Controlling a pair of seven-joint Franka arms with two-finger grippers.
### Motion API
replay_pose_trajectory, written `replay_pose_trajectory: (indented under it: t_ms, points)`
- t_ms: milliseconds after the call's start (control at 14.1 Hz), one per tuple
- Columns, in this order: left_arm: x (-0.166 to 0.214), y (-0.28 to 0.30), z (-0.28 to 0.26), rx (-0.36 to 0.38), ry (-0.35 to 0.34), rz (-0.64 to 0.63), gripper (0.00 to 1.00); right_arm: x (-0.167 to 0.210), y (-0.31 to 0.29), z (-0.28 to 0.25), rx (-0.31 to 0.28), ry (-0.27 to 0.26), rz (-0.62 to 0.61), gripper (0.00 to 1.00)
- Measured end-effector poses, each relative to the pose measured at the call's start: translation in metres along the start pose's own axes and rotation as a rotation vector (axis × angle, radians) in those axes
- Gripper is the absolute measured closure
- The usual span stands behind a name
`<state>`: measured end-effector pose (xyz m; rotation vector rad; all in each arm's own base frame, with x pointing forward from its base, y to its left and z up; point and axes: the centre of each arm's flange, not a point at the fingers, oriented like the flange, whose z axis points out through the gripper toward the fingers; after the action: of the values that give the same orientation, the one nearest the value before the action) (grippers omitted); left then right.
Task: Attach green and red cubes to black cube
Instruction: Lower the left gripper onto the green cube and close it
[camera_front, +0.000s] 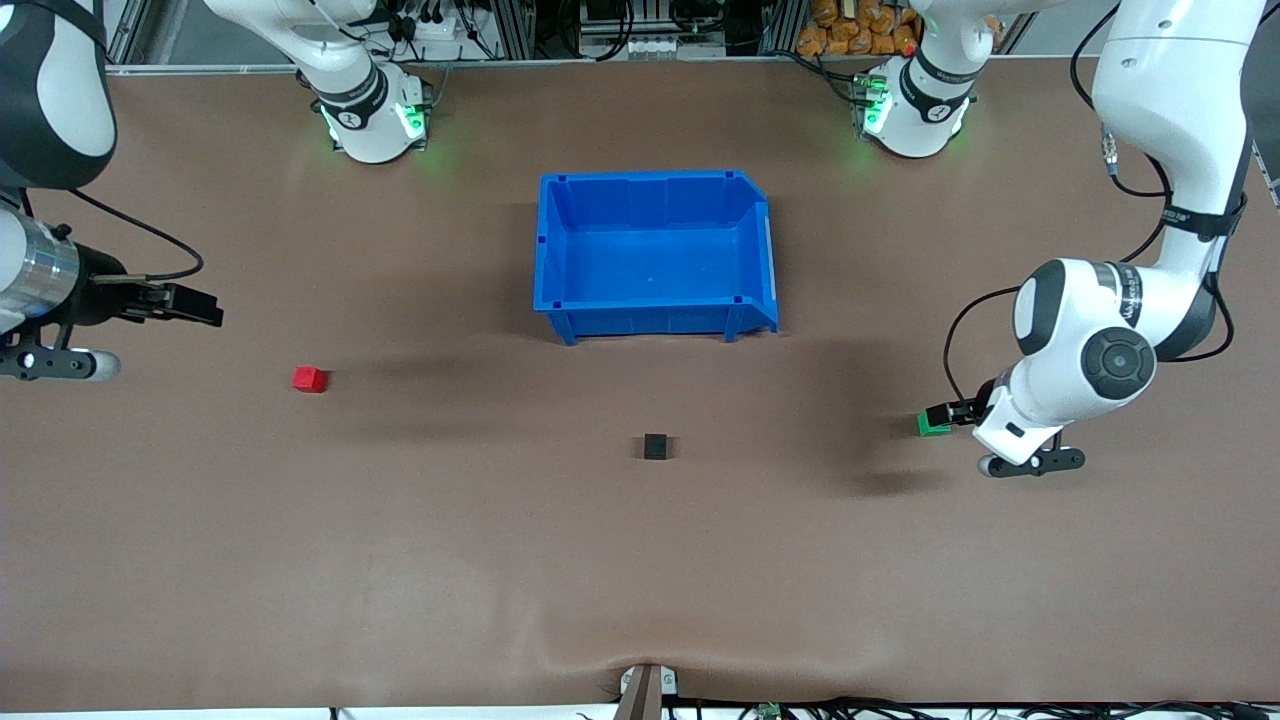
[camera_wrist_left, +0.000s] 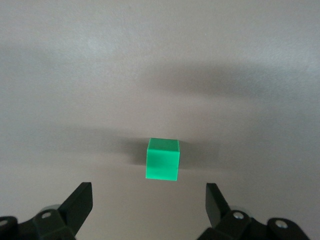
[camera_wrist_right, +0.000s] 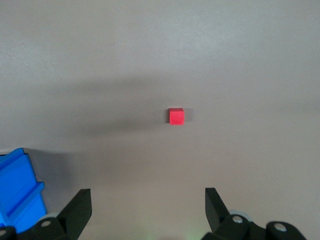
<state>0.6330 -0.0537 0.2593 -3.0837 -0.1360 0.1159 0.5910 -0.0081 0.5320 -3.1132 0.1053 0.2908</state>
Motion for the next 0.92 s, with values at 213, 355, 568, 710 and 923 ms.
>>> replay_pose_trajectory:
  t_ms: [213,355,568,710,923]
  points:
    - [0.001,0.003,0.019,-0.006,-0.010,0.004,0.04,0.005,0.003,0.007,0.000,-0.006,0.005,0.00]
    - [0.003,0.003,0.034,-0.014,-0.005,0.004,0.05,0.007,0.003,0.011,0.000,-0.012,0.007,0.00]
    - [0.006,0.001,0.050,-0.023,0.002,-0.002,0.07,0.011,0.005,0.016,0.000,-0.011,0.010,0.00]
    - [0.007,-0.002,0.055,-0.027,0.005,-0.007,0.14,0.013,0.008,0.022,0.001,-0.017,0.016,0.00]
    - [0.009,-0.002,0.063,-0.034,0.015,-0.008,0.23,0.015,0.010,0.028,0.001,-0.025,0.019,0.00]
